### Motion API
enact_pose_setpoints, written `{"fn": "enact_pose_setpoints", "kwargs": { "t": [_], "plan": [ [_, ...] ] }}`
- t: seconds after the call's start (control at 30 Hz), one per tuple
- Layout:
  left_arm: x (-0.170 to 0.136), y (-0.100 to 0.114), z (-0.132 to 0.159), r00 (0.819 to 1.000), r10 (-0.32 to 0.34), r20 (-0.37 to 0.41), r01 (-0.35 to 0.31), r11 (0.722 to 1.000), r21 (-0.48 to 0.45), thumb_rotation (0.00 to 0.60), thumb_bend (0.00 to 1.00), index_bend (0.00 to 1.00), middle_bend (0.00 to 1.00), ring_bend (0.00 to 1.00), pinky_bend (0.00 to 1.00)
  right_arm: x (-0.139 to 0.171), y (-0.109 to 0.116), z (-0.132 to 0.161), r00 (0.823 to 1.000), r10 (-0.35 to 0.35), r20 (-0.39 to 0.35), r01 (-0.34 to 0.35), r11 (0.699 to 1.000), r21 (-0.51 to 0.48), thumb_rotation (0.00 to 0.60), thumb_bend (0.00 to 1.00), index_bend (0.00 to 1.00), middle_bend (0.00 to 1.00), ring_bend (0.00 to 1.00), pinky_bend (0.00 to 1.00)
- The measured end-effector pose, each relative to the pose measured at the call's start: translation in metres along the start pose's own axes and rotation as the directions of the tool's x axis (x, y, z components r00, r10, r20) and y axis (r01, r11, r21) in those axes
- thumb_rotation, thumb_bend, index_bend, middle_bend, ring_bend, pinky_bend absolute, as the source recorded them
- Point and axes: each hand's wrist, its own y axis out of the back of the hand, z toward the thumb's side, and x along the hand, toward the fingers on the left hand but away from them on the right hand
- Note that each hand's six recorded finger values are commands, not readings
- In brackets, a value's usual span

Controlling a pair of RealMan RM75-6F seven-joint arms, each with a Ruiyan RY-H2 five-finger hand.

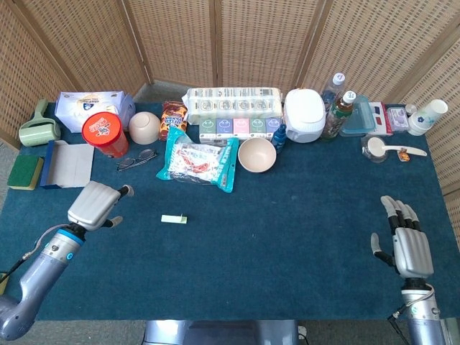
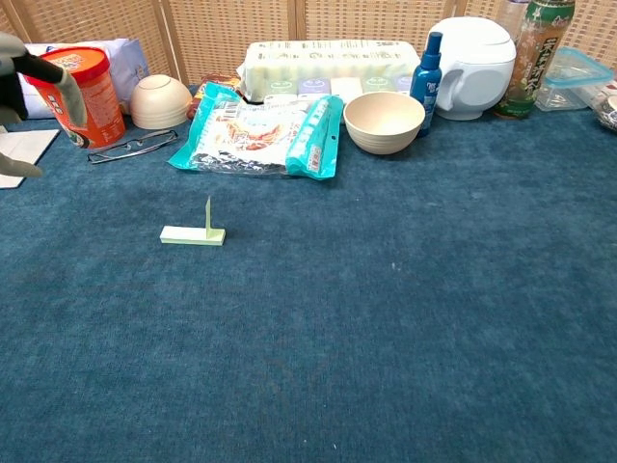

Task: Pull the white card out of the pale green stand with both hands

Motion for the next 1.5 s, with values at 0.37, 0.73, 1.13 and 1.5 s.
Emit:
{"fn": "enact_pose_setpoints", "kwargs": {
  "t": [0.37, 0.73, 1.13, 1.5],
  "plan": [
    [0.031, -0.027, 0.028, 0.997, -0.075, 0.008, 0.075, 0.997, -0.03, 0.6, 0.16, 0.42, 1.0, 1.0, 1.0, -0.001, -0.002, -0.007, 1.0, 0.001, 0.015, -0.001, 1.0, -0.015, 0.6, 0.52, 0.0, 0.1, 0.01, 0.05],
    [0.051, -0.048, 0.049, 0.993, -0.119, 0.008, 0.119, 0.992, -0.037, 0.6, 0.16, 0.46, 1.0, 1.0, 1.0, 0.0, -0.002, -0.013, 1.0, 0.002, 0.028, -0.001, 1.0, -0.02, 0.6, 0.52, 0.0, 0.1, 0.01, 0.05],
    [0.067, -0.062, 0.065, 0.986, -0.165, -0.007, 0.164, 0.986, -0.042, 0.6, 0.18, 0.48, 1.0, 1.0, 1.0, 0.004, 0.001, -0.022, 0.999, -0.014, 0.05, 0.016, 0.999, -0.031, 0.6, 0.52, 0.0, 0.1, 0.01, 0.05],
    [0.073, -0.07, 0.075, 0.984, -0.179, -0.016, 0.178, 0.983, -0.043, 0.6, 0.2, 0.49, 1.0, 1.0, 1.0, 0.006, 0.002, -0.026, 0.998, -0.019, 0.059, 0.021, 0.999, -0.034, 0.6, 0.52, 0.0, 0.1, 0.01, 0.05]
  ]
}}
